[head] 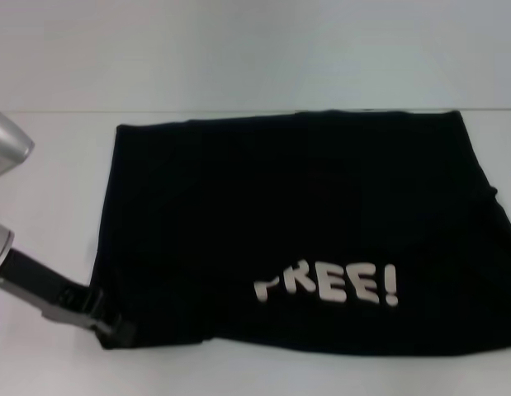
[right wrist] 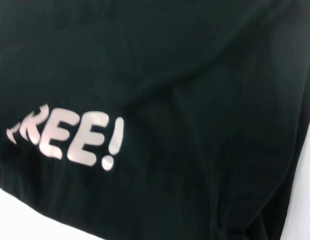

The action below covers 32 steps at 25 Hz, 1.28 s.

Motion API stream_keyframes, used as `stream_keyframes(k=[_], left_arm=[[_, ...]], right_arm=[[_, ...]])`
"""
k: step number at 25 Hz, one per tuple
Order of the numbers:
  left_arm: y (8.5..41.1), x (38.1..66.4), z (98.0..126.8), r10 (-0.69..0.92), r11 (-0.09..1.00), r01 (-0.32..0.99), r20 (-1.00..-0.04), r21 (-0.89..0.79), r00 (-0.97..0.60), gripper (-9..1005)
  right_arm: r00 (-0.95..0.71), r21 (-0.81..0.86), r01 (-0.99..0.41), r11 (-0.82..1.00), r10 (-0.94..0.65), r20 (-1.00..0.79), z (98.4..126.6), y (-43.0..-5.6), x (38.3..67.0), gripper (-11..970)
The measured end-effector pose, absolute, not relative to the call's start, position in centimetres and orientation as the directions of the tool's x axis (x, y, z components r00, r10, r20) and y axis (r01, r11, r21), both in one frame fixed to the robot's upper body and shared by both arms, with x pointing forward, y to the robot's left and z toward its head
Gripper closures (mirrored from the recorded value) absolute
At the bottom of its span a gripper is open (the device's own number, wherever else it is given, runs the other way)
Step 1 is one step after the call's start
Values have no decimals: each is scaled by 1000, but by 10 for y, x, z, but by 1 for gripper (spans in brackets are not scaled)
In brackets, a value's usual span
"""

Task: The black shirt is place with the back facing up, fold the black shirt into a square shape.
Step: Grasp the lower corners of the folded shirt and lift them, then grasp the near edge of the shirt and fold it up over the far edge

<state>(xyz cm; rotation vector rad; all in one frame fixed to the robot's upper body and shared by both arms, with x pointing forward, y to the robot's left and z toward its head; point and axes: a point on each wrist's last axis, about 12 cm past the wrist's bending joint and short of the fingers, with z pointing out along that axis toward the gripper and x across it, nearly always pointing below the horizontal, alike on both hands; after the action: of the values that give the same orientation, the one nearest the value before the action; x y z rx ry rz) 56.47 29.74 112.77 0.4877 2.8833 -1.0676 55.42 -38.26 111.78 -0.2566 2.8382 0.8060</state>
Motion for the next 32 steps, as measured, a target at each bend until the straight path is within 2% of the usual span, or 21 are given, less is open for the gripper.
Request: stream_keyframes(k=[6, 13, 32], left_arm=[[300, 555, 1124, 320, 713, 304, -93, -631, -943, 955], [308, 552, 1117, 311, 761, 281, -51, -584, -949, 955], [323, 554, 1123, 259, 810, 241, -44, -534, -965, 953]], right_arm=[[-972, 497, -229, 837, -173, -157, 1114, -383, 544, 886], [-975, 495, -208, 843, -141, -170, 1118, -393, 543, 886], [-977, 474, -180, 862, -102, -185, 1125, -415, 538, 886]])
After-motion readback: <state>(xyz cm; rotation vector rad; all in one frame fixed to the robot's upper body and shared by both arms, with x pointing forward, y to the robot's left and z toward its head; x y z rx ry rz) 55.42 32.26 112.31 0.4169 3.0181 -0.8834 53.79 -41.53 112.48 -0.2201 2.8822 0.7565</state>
